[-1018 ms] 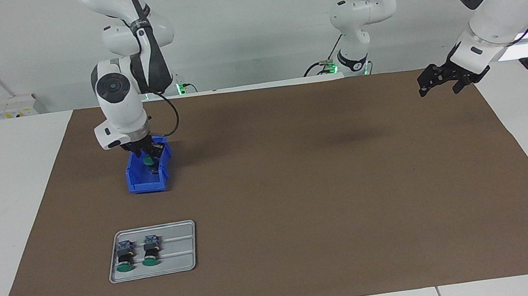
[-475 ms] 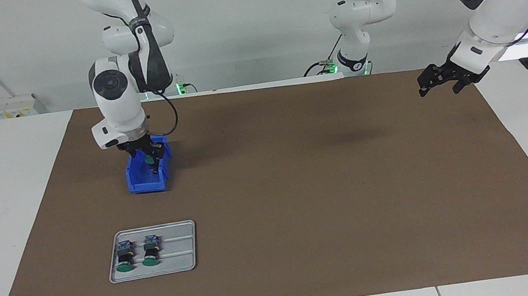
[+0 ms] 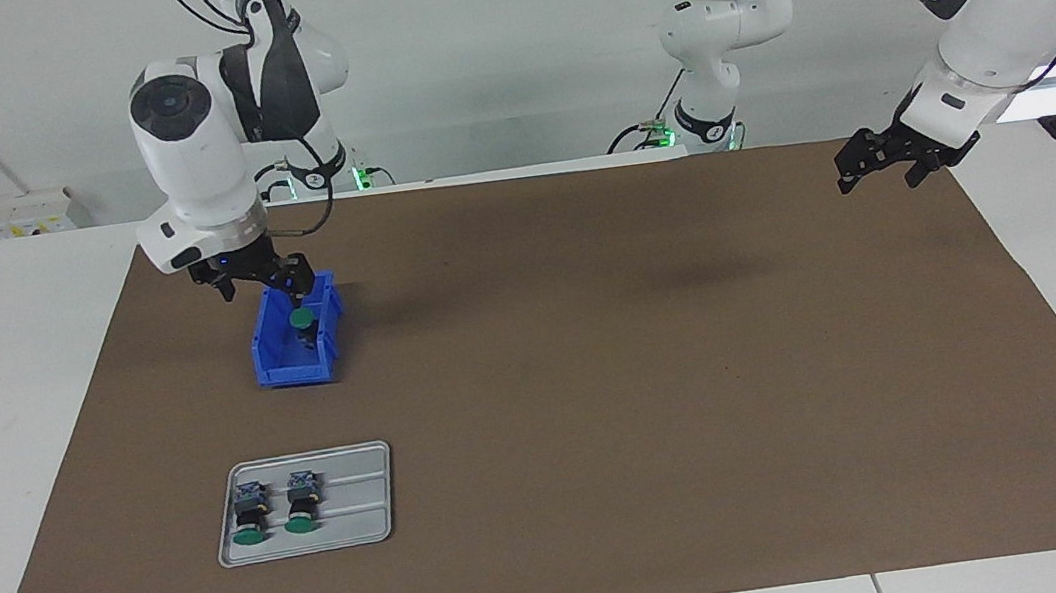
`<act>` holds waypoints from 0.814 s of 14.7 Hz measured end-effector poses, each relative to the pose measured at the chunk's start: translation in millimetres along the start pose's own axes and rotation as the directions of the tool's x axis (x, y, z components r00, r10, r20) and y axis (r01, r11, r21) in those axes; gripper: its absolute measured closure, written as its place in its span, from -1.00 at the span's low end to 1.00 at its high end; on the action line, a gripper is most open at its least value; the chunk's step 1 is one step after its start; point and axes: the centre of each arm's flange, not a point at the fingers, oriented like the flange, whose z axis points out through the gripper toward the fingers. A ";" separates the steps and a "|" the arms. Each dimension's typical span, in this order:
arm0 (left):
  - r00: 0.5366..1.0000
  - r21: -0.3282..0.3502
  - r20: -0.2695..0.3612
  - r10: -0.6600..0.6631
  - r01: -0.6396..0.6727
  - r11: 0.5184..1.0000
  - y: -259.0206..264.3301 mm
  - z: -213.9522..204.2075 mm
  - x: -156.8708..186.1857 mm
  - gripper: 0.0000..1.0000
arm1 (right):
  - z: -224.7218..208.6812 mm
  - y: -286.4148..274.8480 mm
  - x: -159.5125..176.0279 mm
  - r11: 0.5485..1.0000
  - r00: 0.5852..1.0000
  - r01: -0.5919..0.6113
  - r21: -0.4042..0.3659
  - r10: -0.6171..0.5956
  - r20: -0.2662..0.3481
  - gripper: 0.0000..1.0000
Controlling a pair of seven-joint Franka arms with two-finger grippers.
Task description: Place and press button with both arms
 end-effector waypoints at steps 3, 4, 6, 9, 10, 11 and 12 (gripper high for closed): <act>1.000 0.000 0.000 0.000 0.000 1.000 0.0 0.0 0.0 -1.00 | -52.1 -2.7 -2.3 0.997 1.000 0.000 0.075 0.000 0.000 -0.98; 1.000 0.000 0.000 0.000 0.000 1.000 0.0 0.0 0.0 -1.00 | -66.3 -1.3 -3.4 0.997 1.000 0.012 0.080 -0.012 -0.005 -0.98; 1.000 0.000 0.000 0.000 0.000 1.000 0.0 0.0 0.0 -1.00 | -89.9 4.8 -6.9 0.995 0.998 0.061 0.080 -0.061 -0.004 -0.98; 1.000 0.000 0.000 0.000 0.000 1.000 0.0 0.0 0.0 -1.00 | -124.0 20.0 -14.4 0.989 0.992 0.123 0.080 -0.124 0.007 -0.98; 1.000 0.000 0.000 0.000 0.000 1.000 0.0 0.0 0.0 -1.00 | -135.5 23.5 -18.0 0.988 0.992 0.128 0.081 -0.129 0.010 -0.98; 1.000 0.000 0.000 0.000 0.000 1.000 0.0 0.0 0.0 -1.00 | -144.7 25.3 -21.4 0.988 0.991 0.131 0.082 -0.132 0.012 -0.98; 1.000 0.000 0.000 0.000 0.000 1.000 0.0 0.0 0.0 -1.00 | -152.0 26.1 -24.2 0.988 0.991 0.132 0.083 -0.133 0.010 -0.98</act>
